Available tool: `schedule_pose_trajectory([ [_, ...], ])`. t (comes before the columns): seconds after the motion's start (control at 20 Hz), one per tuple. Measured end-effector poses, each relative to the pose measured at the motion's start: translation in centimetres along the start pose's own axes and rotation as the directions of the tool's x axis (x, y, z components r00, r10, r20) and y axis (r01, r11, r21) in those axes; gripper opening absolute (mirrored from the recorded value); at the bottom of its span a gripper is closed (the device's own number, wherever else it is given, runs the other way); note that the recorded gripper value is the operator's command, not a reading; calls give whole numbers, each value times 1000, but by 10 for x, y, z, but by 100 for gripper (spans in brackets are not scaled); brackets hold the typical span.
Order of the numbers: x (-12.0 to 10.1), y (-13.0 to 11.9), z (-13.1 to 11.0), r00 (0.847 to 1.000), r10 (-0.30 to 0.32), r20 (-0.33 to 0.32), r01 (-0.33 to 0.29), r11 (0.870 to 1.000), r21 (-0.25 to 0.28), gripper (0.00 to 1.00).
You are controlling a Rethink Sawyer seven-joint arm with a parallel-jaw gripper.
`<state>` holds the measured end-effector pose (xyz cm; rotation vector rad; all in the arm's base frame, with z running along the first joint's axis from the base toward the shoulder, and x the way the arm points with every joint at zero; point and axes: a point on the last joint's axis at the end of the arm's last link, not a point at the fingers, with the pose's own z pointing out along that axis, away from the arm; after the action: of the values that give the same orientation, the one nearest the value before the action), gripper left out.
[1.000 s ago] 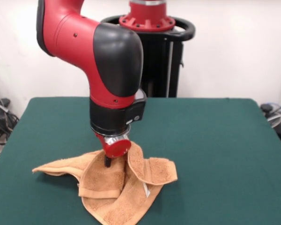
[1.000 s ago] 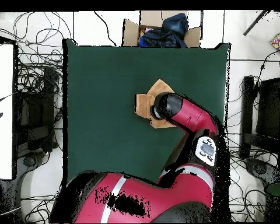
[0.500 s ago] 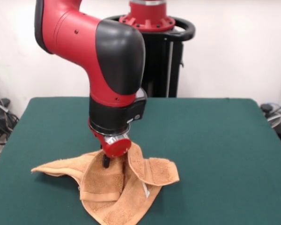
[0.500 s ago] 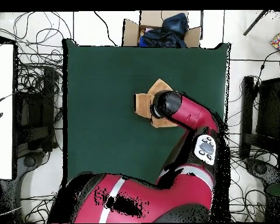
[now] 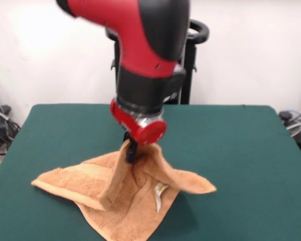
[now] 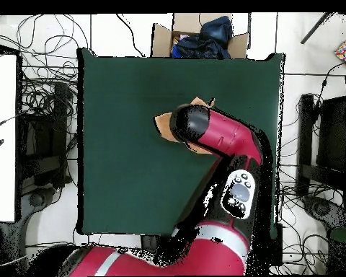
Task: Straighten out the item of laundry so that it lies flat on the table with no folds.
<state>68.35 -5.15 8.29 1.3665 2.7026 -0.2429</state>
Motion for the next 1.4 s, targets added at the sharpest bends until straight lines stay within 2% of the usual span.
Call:
schedule_pose_trajectory([
  [0.15, 2, 5, -19, 1000, -8, 12, 8, 1000, -8, 0],
  [0.25, 3, 7, -44, 1000, -14, 21, 14, 1000, -5, 0],
  [0.4, 4, 4, -65, 1000, -14, 19, 14, 1000, 6, 0],
  [0.45, 7, 1, -83, 1000, -16, 13, 16, 1000, 16, 0],
  [0.6, 10, -4, -99, 1000, -19, 10, 19, 999, 29, 0],
  [0.65, 15, -12, -123, 1000, -27, 9, 26, 998, 50, 0],
  [0.85, 23, -22, -150, 999, -34, 11, 33, 997, 69, 0],
  [0.9, 29, -30, -169, 999, -36, 14, 35, 996, 77, 0],
  [1.0, 33, -36, -183, 999, -37, 18, 35, 996, 81, 0],
  [1.1, 40, -47, -208, 999, -36, 27, 34, 996, 85, 0],
  [1.25, 47, -60, -236, 999, -30, 37, 27, 997, 79, 0],
  [1.3, 50, -69, -254, 999, -18, 46, 15, 998, 62, 0],
  [1.4, 50, -76, -262, 999, -7, 50, 5, 999, 50, 0],
])
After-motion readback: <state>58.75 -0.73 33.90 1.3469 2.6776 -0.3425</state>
